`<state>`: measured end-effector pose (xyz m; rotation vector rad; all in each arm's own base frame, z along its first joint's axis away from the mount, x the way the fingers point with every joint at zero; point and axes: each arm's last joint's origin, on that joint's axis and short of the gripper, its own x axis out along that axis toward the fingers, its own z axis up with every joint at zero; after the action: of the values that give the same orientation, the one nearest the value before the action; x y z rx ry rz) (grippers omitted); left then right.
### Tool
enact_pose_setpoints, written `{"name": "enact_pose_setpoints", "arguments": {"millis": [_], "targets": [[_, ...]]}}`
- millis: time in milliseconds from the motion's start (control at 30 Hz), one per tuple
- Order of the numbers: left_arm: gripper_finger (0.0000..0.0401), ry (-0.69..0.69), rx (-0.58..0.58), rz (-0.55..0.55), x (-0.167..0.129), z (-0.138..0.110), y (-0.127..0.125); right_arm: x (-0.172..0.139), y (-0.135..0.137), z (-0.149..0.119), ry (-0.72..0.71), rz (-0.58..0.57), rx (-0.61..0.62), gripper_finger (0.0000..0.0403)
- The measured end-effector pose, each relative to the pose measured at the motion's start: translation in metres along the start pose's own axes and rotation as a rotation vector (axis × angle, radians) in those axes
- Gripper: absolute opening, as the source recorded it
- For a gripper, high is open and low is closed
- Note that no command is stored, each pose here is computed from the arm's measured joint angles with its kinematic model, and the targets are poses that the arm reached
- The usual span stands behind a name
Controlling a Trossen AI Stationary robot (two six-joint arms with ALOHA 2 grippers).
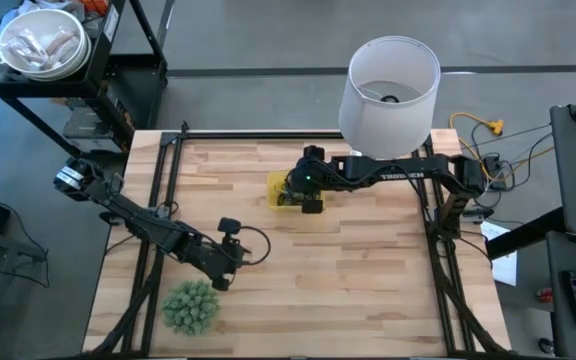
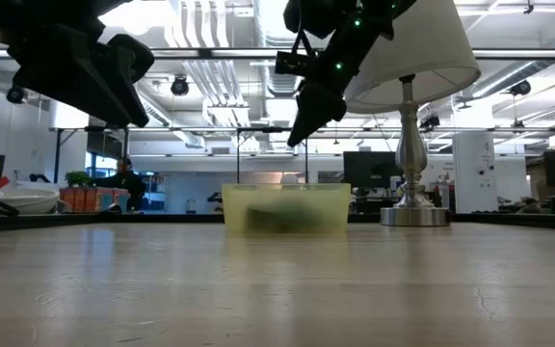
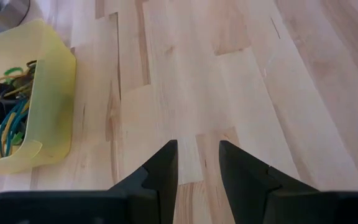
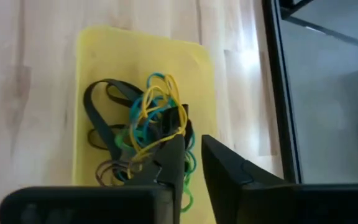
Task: Pick and place rubber bands into bin
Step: Put the purple rubber band into the yellow bin, then return to Home Position
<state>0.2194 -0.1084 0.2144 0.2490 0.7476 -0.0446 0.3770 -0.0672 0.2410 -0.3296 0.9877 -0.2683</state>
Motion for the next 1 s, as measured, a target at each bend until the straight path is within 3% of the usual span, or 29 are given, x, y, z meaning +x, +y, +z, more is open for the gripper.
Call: {"name": "enact_pose_setpoints", "arguments": {"millis": [367,433,533,633,767,900,1000], "targets": [[0.0101,-0.027,-0.006,-0.003,-0.001,0.005,0.0,-0.005,0.001,0.004,-0.031,-0.006,0.025,0.0103],[0.0101,-0.039,0.042,-0.002,-0.002,0.008,0.0,-0.01,0.003,0.003,-0.022,0.003,0.016,0.0105],[0.0101,-0.116,0.206,0.008,-0.006,0.02,0.0,-0.023,0.004,0.006,-0.05,0.004,0.034,0.0102],[0.0101,-0.302,0.3,0.061,-0.013,0.043,0.001,-0.043,0.005,0.008,-0.088,0.007,0.039,0.0097],[0.0101,-0.555,0.258,0.13,-0.025,0.068,0.005,-0.079,0.011,0.01,-0.169,0.025,0.028,0.009],[0.0101,-0.672,0.304,0.288,-0.037,0.081,0.013,-0.122,0.022,0.004,-0.264,0.058,-0.002,0.0085],[0.0101,-0.72,0.255,0.438,-0.046,0.09,0.029,-0.155,0.029,-0.008,-0.345,0.084,-0.024,0.0082]]}}
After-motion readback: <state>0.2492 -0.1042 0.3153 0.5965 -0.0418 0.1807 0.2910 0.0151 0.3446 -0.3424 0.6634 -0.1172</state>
